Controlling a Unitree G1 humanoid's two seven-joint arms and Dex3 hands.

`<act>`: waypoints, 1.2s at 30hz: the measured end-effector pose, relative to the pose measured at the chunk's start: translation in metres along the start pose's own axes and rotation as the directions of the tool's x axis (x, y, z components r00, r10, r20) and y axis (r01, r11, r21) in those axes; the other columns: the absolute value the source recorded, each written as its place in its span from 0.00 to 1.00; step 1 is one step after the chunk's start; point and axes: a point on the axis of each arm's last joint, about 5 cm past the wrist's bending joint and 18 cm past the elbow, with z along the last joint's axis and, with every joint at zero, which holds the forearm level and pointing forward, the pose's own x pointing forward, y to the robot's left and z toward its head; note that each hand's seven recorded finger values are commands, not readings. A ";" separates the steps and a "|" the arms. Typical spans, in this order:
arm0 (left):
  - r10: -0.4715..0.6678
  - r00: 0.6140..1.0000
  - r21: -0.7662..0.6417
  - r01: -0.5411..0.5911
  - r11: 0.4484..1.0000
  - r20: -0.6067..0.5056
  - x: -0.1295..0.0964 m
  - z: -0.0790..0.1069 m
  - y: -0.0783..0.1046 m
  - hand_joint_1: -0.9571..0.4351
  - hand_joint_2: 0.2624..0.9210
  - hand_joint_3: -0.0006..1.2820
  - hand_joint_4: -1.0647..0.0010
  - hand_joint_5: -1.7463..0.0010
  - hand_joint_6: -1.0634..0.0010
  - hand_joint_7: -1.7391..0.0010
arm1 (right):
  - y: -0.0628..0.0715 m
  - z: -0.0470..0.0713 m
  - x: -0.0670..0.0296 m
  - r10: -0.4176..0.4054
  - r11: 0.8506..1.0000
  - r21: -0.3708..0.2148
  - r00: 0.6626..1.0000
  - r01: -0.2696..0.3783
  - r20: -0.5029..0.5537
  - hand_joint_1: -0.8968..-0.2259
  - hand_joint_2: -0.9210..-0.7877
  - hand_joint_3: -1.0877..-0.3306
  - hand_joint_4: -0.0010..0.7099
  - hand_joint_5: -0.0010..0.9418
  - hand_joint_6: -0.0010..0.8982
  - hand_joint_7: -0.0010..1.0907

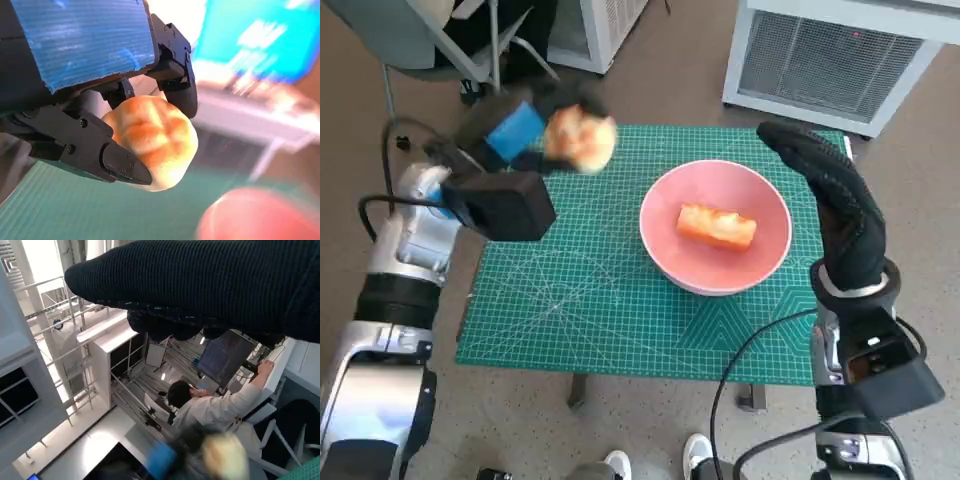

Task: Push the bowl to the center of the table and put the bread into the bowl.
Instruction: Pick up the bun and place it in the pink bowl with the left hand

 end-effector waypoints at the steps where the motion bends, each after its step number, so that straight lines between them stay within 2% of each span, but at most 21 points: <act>1: 0.007 1.000 -0.006 -0.007 1.000 0.025 0.003 0.004 -0.001 0.69 1.00 0.06 0.39 0.35 0.39 0.30 | 0.000 0.000 0.0000 0.000 1.000 0.000 1.000 0.000 0.000 0.52 0.00 0.35 0.38 0.00 0.00 0.54; 5: 0.000 0.995 -0.045 0.004 0.999 0.103 0.012 0.018 -0.013 0.69 1.00 0.06 0.39 0.36 0.39 0.30 | 0.000 0.000 0.0000 0.000 1.000 0.001 1.000 0.000 0.000 0.51 0.00 0.35 0.38 0.00 0.00 0.54; 9: -0.073 0.986 -0.082 0.086 0.993 0.148 0.020 0.025 -0.031 0.69 1.00 0.07 0.42 0.34 0.39 0.29 | 0.000 0.000 0.0000 0.000 1.000 0.001 1.000 0.000 0.001 0.52 0.00 0.35 0.38 0.00 0.00 0.54; 18: -0.237 0.959 -0.145 0.260 0.955 0.159 0.033 0.032 -0.069 0.69 1.00 0.10 0.46 0.31 0.44 0.26 | 0.000 0.001 -0.0003 0.000 1.000 0.001 1.000 0.000 0.007 0.52 0.00 0.34 0.38 0.00 0.00 0.55; 20: -0.274 0.950 -0.143 0.295 0.945 0.152 0.035 0.033 -0.077 0.69 1.00 0.11 0.46 0.31 0.46 0.25 | 0.000 0.002 -0.0008 -0.003 1.000 0.003 1.000 0.003 0.009 0.52 0.00 0.34 0.38 0.00 0.00 0.55; 24: -0.360 0.923 -0.135 0.378 0.916 0.137 0.037 0.033 -0.090 0.69 1.00 0.20 0.57 0.24 0.59 0.17 | -0.001 0.003 -0.0025 -0.008 1.000 0.003 1.000 0.008 0.015 0.52 0.00 0.34 0.37 0.00 0.00 0.56; 25: -0.380 0.915 -0.130 0.397 0.909 0.133 0.037 0.033 -0.093 0.60 1.00 0.22 0.62 0.39 0.61 0.15 | -0.001 0.004 -0.0029 -0.009 1.000 0.003 1.000 0.009 0.015 0.52 0.00 0.34 0.38 0.00 0.00 0.56; 26: -0.405 0.906 -0.125 0.420 0.899 0.127 0.037 0.033 -0.096 0.57 1.00 0.23 0.62 0.47 0.62 0.14 | -0.001 0.004 -0.0034 -0.011 1.000 0.003 1.000 0.011 0.016 0.52 0.00 0.34 0.38 0.00 0.00 0.56; 27: -0.431 0.894 -0.120 0.444 0.888 0.120 0.037 0.033 -0.098 0.56 0.99 0.19 0.62 0.64 0.68 0.31 | -0.001 0.005 -0.0035 -0.012 1.000 0.003 1.000 0.012 0.018 0.52 0.00 0.34 0.38 0.00 0.00 0.56; 28: -0.455 0.883 -0.116 0.467 0.877 0.112 0.037 0.033 -0.101 0.55 0.99 0.15 0.60 0.76 0.68 0.46 | -0.002 0.005 -0.0035 -0.014 1.000 0.003 1.000 0.014 0.021 0.52 0.00 0.34 0.38 0.00 0.00 0.56; 30: -0.505 0.858 -0.112 0.513 0.851 0.094 0.037 0.032 -0.104 0.53 1.00 0.10 0.61 0.87 0.69 0.61 | -0.002 0.006 -0.0035 -0.015 1.000 0.001 1.000 0.015 0.025 0.53 0.00 0.34 0.38 0.00 0.00 0.56; 32: -0.553 0.830 -0.103 0.558 0.824 0.071 0.037 0.032 -0.107 0.51 1.00 0.07 0.64 0.95 0.69 0.72 | -0.003 0.007 -0.0037 -0.016 1.000 -0.001 1.000 0.016 0.026 0.53 0.00 0.34 0.38 0.00 0.00 0.57; 36: -0.606 0.794 -0.095 0.608 0.788 0.048 0.037 0.031 -0.107 0.49 1.00 0.04 0.71 0.99 0.71 0.80 | -0.004 0.009 -0.0052 -0.020 1.000 -0.007 1.000 0.020 0.023 0.52 0.00 0.34 0.38 0.00 0.00 0.57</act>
